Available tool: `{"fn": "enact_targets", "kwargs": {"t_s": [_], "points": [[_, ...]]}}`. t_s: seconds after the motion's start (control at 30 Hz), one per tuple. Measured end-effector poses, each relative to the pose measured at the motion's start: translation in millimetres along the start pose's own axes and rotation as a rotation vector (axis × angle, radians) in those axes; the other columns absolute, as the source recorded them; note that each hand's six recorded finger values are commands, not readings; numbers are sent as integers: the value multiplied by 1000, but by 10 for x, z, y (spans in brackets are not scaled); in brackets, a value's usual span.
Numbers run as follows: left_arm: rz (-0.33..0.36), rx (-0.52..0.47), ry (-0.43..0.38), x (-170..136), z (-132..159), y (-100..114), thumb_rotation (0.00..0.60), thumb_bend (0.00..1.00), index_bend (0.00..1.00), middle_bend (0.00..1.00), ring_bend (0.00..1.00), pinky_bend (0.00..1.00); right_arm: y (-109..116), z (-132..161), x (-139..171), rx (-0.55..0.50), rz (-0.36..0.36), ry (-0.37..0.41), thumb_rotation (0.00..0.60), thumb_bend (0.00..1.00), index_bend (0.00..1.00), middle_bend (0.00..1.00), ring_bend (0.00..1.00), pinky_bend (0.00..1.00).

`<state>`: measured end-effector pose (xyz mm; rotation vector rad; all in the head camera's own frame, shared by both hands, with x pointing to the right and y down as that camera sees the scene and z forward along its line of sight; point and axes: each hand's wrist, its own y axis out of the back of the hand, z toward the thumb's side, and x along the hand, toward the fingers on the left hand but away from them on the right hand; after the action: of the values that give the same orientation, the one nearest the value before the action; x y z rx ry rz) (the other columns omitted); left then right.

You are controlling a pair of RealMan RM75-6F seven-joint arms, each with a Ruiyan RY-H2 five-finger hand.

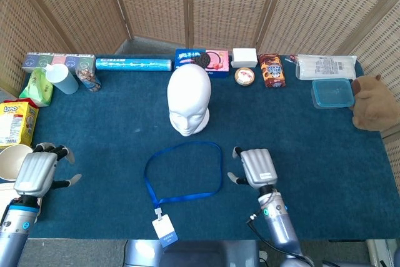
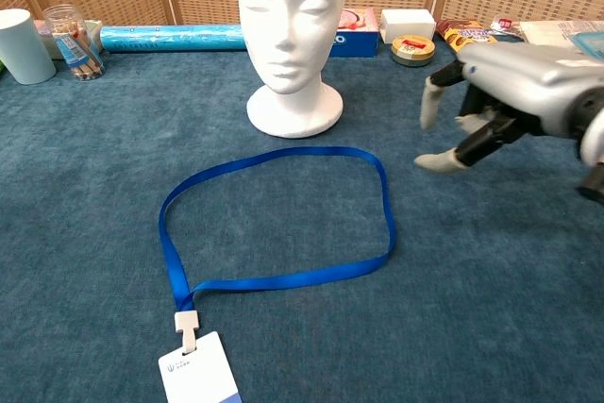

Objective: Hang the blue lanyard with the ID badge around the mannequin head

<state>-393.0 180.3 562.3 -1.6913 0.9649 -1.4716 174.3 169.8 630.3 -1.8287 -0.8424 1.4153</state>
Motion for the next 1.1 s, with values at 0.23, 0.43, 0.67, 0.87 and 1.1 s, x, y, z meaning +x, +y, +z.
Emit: {"fn": "enact_targets", "kwargs": {"t_s": [0.23, 0.43, 0.67, 0.87, 1.1], "points": [[1, 9, -15, 71, 54, 20, 531, 168, 538, 483, 455, 243, -133, 177, -177, 4, 41, 5, 434, 279, 419, 957, 1000, 1000], [-3, 20, -12, 103, 52, 37, 535, 168, 537, 483, 455, 243, -295, 317, -342, 47, 72, -4, 435, 279, 419, 957, 1000, 1000], [-13, 21, -4, 96, 30, 23, 534, 169, 538, 483, 455, 243, -383, 466, -552, 84, 63, -49, 437, 275, 419, 957, 1000, 1000], [-25, 21, -1, 95, 18, -12, 533, 168, 538, 483, 455, 243, -403, 506, -690, 107, 54, -86, 435, 275, 419, 957, 1000, 1000], [-30, 21, 9, 92, -10, -27, 533, 169, 538, 483, 455, 243, -461, 460, -801, 122, 60, -129, 437, 275, 419, 957, 1000, 1000]]}}
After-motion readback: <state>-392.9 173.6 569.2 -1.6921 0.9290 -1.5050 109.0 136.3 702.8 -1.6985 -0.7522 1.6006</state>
